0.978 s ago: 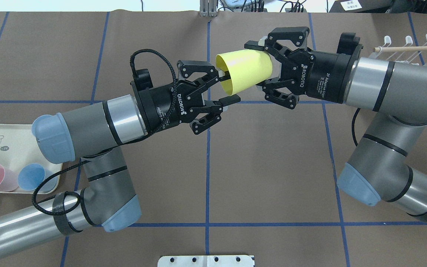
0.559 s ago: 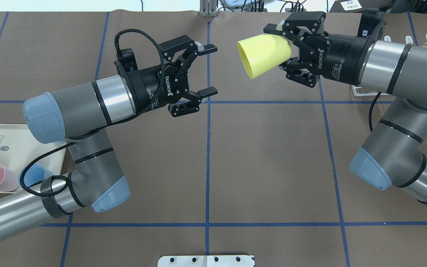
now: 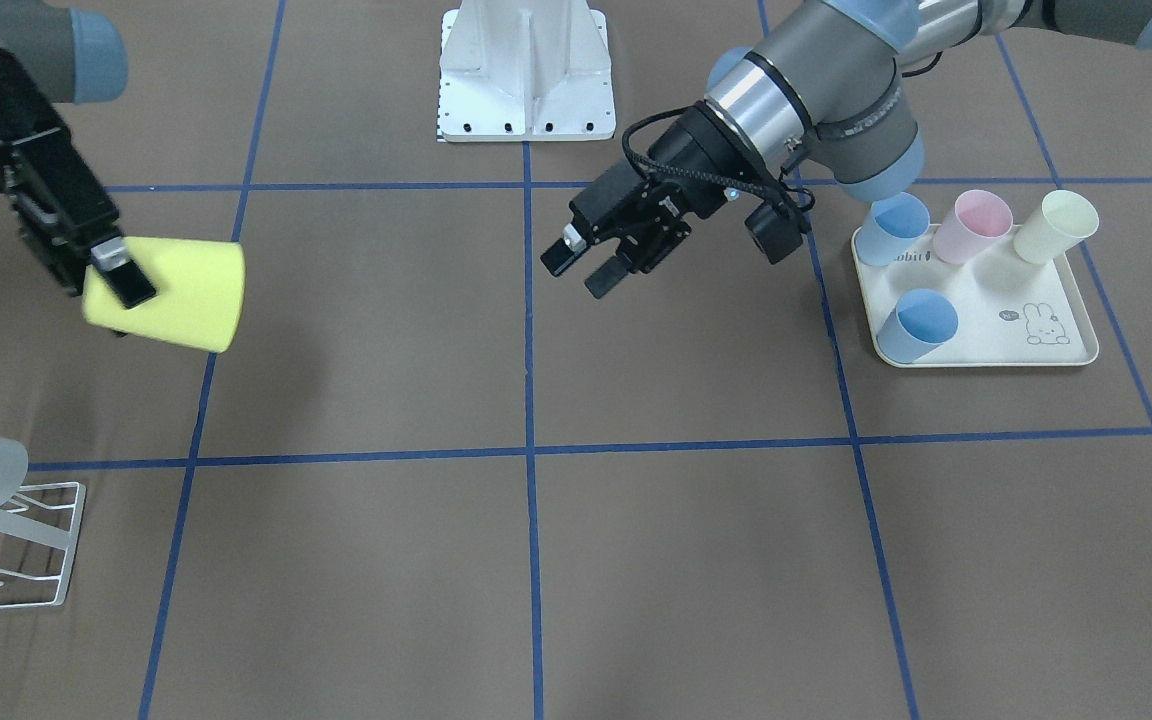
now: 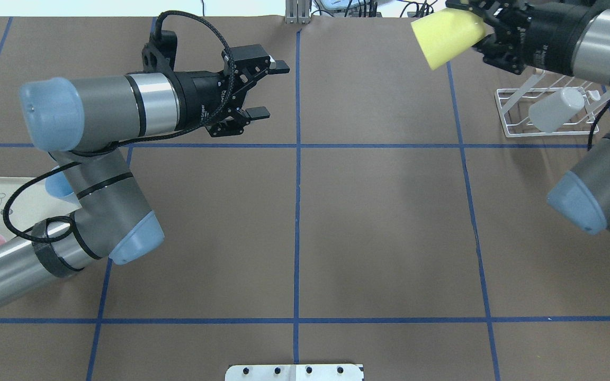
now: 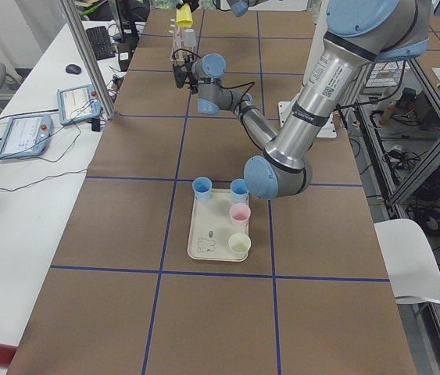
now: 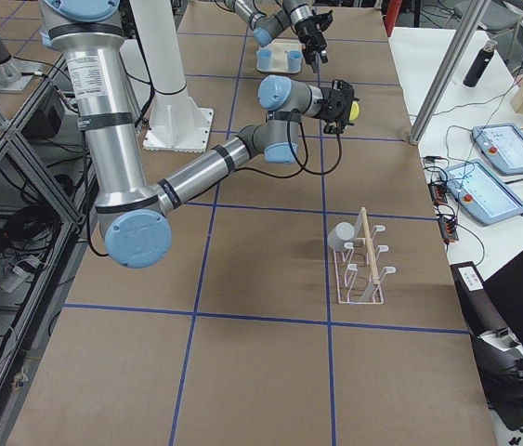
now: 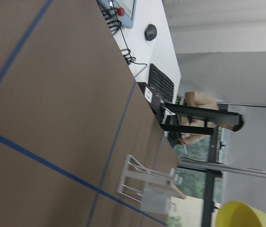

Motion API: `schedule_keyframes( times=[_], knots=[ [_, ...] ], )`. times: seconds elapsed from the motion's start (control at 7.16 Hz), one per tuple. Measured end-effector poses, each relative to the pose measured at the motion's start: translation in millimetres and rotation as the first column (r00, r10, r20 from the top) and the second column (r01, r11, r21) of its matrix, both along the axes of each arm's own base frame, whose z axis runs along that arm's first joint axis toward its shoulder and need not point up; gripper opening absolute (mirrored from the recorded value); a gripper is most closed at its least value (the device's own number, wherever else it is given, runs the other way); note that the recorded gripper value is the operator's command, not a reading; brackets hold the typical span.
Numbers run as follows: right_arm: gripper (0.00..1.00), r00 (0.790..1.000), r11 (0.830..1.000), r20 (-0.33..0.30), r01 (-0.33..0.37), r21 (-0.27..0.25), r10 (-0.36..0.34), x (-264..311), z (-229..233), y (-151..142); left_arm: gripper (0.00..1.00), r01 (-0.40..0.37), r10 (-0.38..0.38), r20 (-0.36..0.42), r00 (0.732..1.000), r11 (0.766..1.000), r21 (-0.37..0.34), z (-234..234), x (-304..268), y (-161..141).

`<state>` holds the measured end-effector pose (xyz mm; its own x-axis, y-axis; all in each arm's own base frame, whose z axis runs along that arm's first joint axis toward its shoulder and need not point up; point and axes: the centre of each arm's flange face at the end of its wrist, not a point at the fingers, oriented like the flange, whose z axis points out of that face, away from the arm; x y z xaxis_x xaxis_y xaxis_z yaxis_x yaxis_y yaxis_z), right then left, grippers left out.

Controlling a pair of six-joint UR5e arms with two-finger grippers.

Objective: Transfer IKEA cup to right arm and place on rack

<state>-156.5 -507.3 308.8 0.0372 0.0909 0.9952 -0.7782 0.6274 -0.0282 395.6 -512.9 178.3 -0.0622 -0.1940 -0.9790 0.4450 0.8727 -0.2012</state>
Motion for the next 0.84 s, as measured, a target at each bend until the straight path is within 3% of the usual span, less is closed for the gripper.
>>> schedule_keyframes(
  times=[0.14, 0.28, 0.56, 0.7, 0.84],
  knots=[
    [0.03, 0.987, 0.998, -0.152, -0.055, 0.013, 0.056, 18, 41, -3, 1.00, -0.011, 0.006, 0.163, 0.987, 1.000, 0.026, 19, -4, -16],
    [0.03, 0.952, 0.996, -0.295, -0.082, 0.029, 0.087, 30, 78, -1, 1.00, -0.022, 0.006, 0.299, 0.954, 0.999, 0.050, 43, -16, -31],
    [0.03, 0.848, 0.995, -0.520, -0.096, 0.030, 0.097, 63, 151, 1, 1.00, -0.083, 0.023, 0.507, 0.862, 0.992, 0.096, 96, -72, -56],
    [0.04, 0.808, 0.995, -0.583, -0.099, 0.014, 0.088, 77, 178, 0, 1.00, -0.133, 0.044, 0.582, 0.812, 0.985, 0.112, 114, -108, -60],
    [0.04, 0.787, 0.995, -0.613, -0.098, -0.010, 0.071, 82, 200, 0, 1.00, -0.169, 0.058, 0.629, 0.775, 0.978, 0.119, 125, -133, -59]
  ],
)
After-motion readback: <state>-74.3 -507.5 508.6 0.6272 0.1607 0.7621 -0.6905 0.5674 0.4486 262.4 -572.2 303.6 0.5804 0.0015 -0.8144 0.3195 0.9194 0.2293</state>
